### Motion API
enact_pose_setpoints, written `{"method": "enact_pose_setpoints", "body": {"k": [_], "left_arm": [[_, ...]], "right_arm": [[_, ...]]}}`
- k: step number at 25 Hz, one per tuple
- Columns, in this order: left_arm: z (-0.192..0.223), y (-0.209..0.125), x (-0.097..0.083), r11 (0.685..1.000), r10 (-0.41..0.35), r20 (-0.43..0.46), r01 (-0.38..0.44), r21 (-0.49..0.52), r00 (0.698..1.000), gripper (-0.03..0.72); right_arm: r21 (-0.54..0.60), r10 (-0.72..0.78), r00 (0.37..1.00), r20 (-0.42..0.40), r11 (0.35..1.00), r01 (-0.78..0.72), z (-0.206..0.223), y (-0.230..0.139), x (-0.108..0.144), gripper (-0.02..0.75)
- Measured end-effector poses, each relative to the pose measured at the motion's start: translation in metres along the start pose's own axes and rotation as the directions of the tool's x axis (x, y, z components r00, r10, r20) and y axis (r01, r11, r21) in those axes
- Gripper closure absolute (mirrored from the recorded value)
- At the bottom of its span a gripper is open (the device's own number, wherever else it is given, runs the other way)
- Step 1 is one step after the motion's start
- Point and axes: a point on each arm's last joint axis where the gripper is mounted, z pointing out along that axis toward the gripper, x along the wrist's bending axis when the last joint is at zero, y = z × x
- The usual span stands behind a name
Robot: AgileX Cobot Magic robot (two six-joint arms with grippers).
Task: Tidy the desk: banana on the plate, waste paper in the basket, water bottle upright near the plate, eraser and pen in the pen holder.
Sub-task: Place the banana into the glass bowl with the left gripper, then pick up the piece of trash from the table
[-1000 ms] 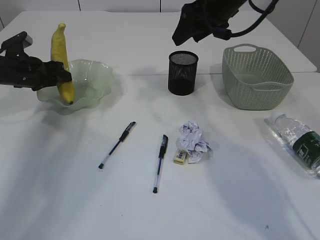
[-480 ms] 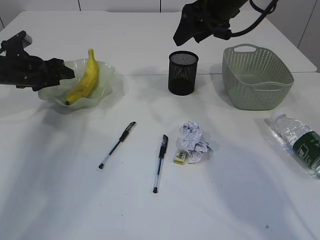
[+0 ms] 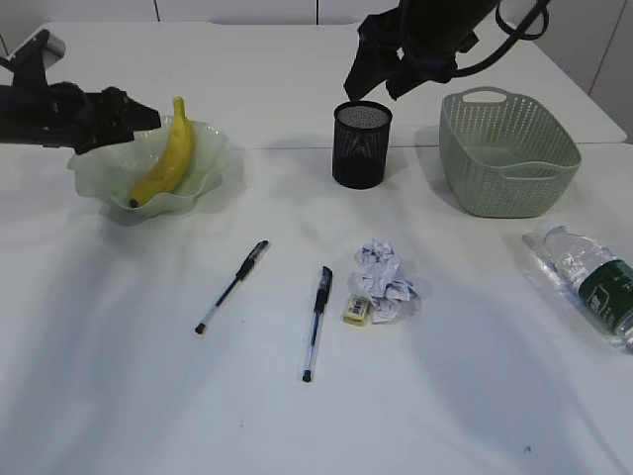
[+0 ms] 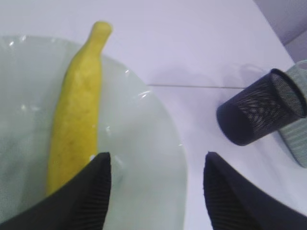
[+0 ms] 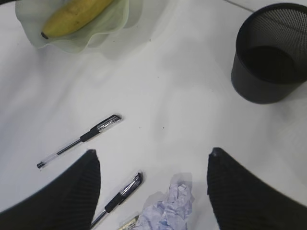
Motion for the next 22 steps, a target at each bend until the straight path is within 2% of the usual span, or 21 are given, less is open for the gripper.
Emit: {"method": "enact_pose_setpoints", "body": {"k": [4, 8, 14, 18, 22], "left_arm": [[-0.024, 0.022, -0.025, 0.996, 0.089, 0.076, -0.087, -0.033, 0.993, 0.258], [-0.051, 0.041, -0.05, 0.983, 0.177, 0.147, -0.168, -0.07, 0.973, 0.258], [-0.093, 0.059, -0.093, 0.941, 0.337, 0.239, -0.321, -0.102, 0.911, 0.259], [-0.118, 0.068, -0.117, 0.913, 0.408, 0.257, -0.382, -0.146, 0.876, 0.26], [-0.131, 0.072, -0.128, 0.898, 0.439, 0.256, -0.41, -0.162, 0.861, 0.26]], "right_arm": [[0.029, 0.058, 0.998, -0.001, 0.998, -0.058, 0.007, -0.005, -0.002, 0.22], [0.055, 0.108, 0.994, 0.007, 0.993, -0.108, 0.012, -0.01, -0.004, 0.22], [0.157, 0.208, 0.975, 0.077, 0.963, -0.218, 0.032, -0.032, -0.015, 0.221], [0.245, 0.277, 0.957, 0.087, 0.925, -0.29, 0.051, -0.053, -0.019, 0.221], [0.295, 0.326, 0.942, 0.078, 0.895, -0.335, 0.063, -0.067, -0.019, 0.221]]}}
